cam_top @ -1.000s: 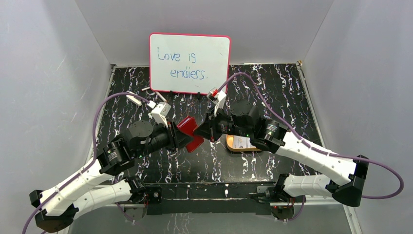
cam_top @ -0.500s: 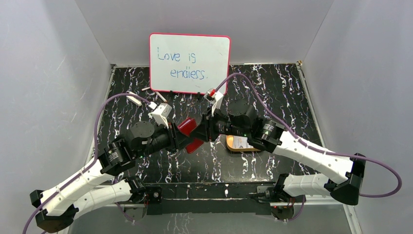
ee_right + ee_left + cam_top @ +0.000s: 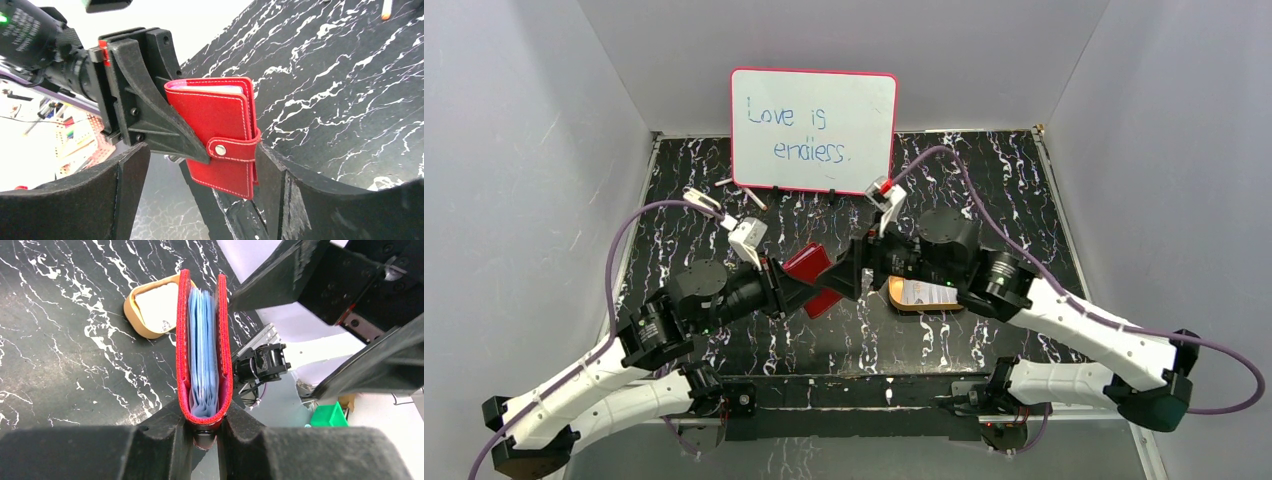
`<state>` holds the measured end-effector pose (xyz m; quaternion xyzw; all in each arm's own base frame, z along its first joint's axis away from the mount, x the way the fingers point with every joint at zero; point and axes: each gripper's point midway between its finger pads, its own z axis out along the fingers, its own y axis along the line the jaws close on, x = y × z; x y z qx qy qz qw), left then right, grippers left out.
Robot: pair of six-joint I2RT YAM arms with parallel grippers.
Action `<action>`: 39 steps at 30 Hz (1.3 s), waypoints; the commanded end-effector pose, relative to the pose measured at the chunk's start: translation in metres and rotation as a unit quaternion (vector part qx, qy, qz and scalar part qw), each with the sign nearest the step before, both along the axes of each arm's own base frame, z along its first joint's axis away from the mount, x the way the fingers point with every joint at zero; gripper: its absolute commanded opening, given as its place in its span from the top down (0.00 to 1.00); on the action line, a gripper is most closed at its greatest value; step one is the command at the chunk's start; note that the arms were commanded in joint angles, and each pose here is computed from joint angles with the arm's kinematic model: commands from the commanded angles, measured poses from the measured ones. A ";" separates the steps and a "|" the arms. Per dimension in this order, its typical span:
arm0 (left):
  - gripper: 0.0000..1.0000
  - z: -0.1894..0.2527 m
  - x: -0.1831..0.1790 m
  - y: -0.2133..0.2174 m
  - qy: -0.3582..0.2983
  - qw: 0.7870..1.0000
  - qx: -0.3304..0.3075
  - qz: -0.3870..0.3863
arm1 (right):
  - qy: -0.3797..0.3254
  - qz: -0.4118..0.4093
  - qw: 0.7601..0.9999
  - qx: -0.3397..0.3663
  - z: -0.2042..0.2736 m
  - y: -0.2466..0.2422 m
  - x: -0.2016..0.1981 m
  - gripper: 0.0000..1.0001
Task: Put the credit cards into the card holder
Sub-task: Close the card holder at the center of the board, then place the card holder at the center of the board.
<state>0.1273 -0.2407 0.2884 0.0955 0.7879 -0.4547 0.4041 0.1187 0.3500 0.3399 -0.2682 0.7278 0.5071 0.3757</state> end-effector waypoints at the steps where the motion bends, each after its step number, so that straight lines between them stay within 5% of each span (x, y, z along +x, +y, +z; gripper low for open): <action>1: 1.00 0.011 -0.001 -0.001 -0.017 0.999 -0.034 -0.001 | -0.047 -0.046 0.997 0.046 0.046 -0.032 0.004 0.13; 7: 1.00 -0.027 -0.001 -0.010 0.001 1.000 -0.004 -0.014 | -0.042 -0.108 0.993 0.001 0.012 -0.053 0.019 0.13; 15: 1.00 -0.150 -0.009 -0.035 0.121 0.983 0.115 -0.079 | -0.020 -0.153 0.985 -0.077 -0.056 -0.067 0.031 0.15; 20: 1.00 -0.198 -0.001 -0.039 0.227 0.964 0.089 -0.104 | -0.007 -0.160 0.983 -0.088 -0.074 -0.071 0.030 0.15; 26: 0.99 -0.231 0.020 -0.036 0.273 0.953 0.106 -0.074 | 0.002 -0.164 0.982 -0.090 -0.084 -0.073 0.029 0.15; 33: 0.54 -0.258 0.025 -0.015 0.306 0.936 0.170 -0.027 | -0.002 -0.179 0.980 -0.093 -0.080 -0.083 0.030 0.15; 39: 0.30 -0.225 0.049 0.025 0.250 0.938 0.224 0.092 | -0.009 -0.198 0.975 -0.104 -0.081 -0.093 0.034 0.14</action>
